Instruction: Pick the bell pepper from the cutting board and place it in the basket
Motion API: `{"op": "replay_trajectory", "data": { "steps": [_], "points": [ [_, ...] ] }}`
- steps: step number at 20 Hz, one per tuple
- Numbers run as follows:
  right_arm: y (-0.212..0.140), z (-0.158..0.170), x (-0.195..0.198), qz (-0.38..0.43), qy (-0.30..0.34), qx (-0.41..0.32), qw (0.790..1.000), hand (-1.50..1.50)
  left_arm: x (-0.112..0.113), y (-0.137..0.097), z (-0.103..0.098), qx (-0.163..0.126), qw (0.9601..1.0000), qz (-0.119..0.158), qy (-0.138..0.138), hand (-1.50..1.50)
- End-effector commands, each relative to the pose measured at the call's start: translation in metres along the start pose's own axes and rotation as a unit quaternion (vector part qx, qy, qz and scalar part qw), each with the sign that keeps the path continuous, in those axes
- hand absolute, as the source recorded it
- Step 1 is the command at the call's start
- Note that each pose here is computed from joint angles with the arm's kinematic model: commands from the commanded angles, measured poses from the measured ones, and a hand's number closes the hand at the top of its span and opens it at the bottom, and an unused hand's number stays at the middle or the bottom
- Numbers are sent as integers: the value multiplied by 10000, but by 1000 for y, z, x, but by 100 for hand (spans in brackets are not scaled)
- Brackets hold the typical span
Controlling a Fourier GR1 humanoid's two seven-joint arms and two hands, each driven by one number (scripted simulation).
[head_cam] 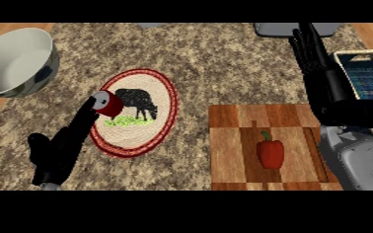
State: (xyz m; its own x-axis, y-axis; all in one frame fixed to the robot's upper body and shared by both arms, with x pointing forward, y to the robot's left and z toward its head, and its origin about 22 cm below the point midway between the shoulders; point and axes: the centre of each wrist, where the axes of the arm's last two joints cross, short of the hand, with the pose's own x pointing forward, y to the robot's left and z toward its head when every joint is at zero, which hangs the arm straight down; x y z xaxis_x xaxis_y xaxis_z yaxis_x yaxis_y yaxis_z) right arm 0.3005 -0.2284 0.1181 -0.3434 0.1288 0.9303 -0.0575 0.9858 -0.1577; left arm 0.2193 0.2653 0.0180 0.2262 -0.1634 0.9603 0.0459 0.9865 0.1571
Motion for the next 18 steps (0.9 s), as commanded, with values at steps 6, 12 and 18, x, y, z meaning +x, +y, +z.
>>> {"op": "replay_trajectory", "data": {
  "steps": [6, 12, 18],
  "points": [
    [-64, -35, -2, -1548, -1103, 1087, 9757, 150, 50, 44, -38, 749, 9950, -208, -633, 0],
    [48, 31, -26, 865, -1975, 3203, 9225, -150, 41, 46, -46, 584, 9978, 26, -297, 0],
    [88, 44, 29, 1241, -1448, 2490, 9495, -150, 34, 53, -60, 559, 9984, 18, -103, 0]
  ]
}}
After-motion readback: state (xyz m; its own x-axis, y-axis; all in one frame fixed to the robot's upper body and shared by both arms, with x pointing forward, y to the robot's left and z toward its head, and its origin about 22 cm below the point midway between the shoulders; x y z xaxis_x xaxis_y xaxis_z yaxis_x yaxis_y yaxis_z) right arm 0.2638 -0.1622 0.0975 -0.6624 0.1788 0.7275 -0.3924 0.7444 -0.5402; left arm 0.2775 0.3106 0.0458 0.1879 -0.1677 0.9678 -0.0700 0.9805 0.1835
